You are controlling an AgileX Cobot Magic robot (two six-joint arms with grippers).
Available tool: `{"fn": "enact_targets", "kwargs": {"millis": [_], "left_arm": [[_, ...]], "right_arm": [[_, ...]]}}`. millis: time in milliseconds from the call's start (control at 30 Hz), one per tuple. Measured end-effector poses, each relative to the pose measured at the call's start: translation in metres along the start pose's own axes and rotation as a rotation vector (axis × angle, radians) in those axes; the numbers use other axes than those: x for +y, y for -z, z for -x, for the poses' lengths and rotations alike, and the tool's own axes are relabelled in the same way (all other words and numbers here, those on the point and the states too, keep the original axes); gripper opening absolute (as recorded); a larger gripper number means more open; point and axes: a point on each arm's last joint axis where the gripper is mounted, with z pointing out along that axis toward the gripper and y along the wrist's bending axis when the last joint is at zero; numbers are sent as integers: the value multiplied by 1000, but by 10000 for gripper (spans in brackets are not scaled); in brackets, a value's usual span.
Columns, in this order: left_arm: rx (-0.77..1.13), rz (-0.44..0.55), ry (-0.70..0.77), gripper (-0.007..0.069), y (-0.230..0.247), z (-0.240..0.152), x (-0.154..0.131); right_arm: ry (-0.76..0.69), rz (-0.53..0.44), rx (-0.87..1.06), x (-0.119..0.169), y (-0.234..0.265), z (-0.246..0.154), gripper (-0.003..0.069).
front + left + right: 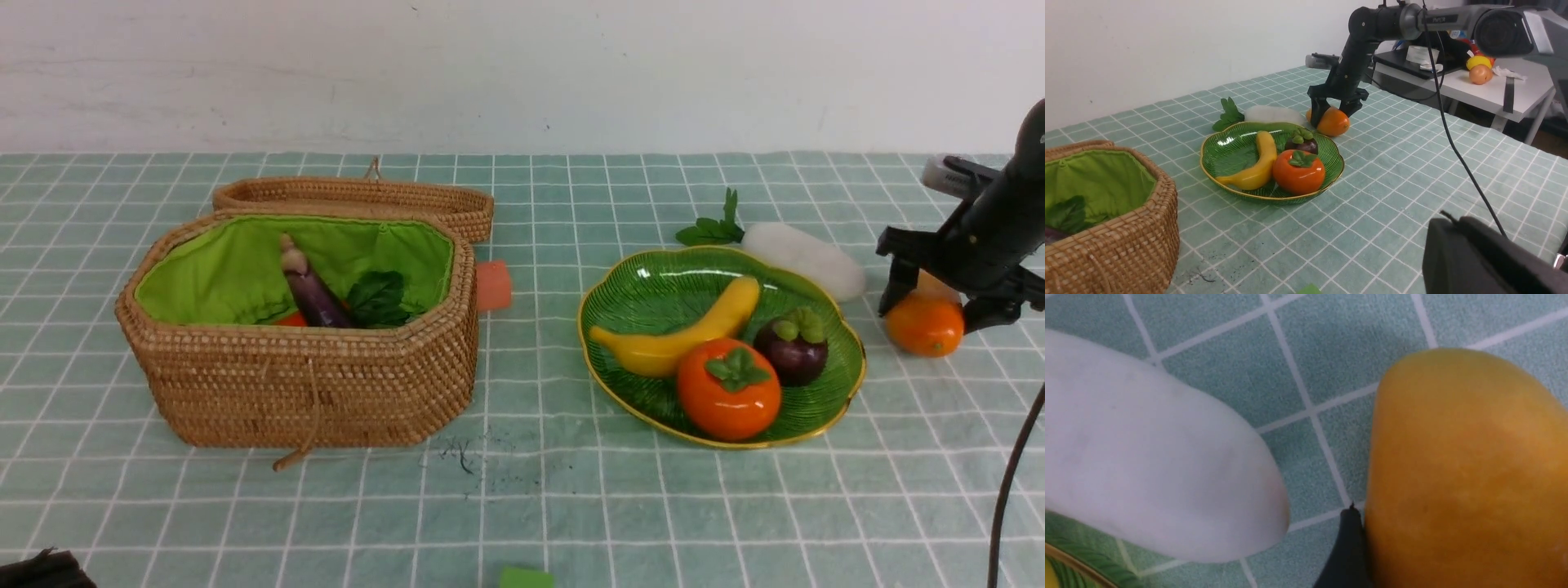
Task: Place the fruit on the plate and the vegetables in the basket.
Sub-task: Use the right arm to grab a mango and put it into the right plate
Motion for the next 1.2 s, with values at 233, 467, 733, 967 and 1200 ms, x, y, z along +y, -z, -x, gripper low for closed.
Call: {"fn": "enact_targets", "kwargs": {"millis": [233,467,733,967,1200], "left_arm": [[0,0,0,-2,0,0,0],[2,4,-7,-1,0,0,0],[4,14,-26,3,0,-1,1],[30,11,-27,4,0,-3,1],[37,11,-31,4,0,-3,1]], "right_arm": [[108,-28,14,-1,16,-2,573],[630,183,-118,86,107,-21,573],[1520,318,-133,182,82,-75,573],[1622,204,-248,209,31,-77,573],[1644,157,-263,209,14,-76,653]]}}
